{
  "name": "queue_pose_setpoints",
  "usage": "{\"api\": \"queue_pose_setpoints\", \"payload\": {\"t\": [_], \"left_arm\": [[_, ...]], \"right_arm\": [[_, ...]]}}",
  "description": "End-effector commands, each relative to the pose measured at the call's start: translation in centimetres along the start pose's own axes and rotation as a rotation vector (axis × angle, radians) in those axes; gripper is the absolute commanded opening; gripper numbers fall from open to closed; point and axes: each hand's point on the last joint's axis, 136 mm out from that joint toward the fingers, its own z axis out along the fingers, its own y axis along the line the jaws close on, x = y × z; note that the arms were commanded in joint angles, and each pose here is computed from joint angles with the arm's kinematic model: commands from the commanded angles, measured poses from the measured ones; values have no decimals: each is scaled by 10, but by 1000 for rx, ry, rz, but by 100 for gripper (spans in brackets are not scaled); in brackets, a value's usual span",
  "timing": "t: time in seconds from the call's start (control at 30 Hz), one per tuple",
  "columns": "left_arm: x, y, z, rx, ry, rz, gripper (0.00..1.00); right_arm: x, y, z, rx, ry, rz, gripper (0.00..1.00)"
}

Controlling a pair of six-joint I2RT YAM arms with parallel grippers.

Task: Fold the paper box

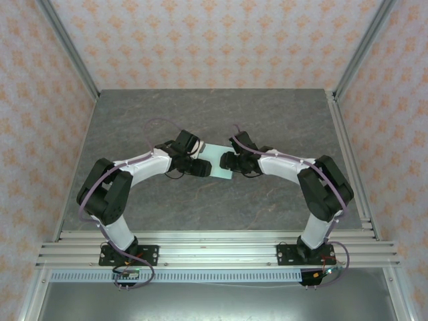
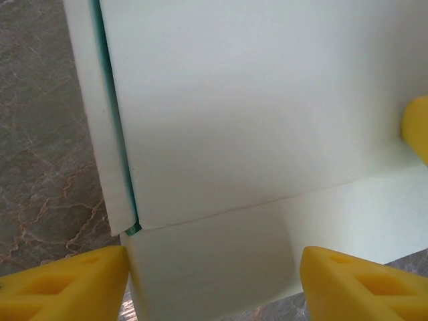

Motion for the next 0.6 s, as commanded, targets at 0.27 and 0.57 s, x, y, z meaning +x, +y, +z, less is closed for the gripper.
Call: {"api": "queue_pose_setpoints", "payload": {"t": [0.27,0.57], "left_arm": [[10,-2,2,34,38,-21,65],[8,3,9,17,26,-25,52]], "right_arm": [[-7,4,2,-5,-7,11,54],[-7,4,3,-8,-5,13,54]]}}
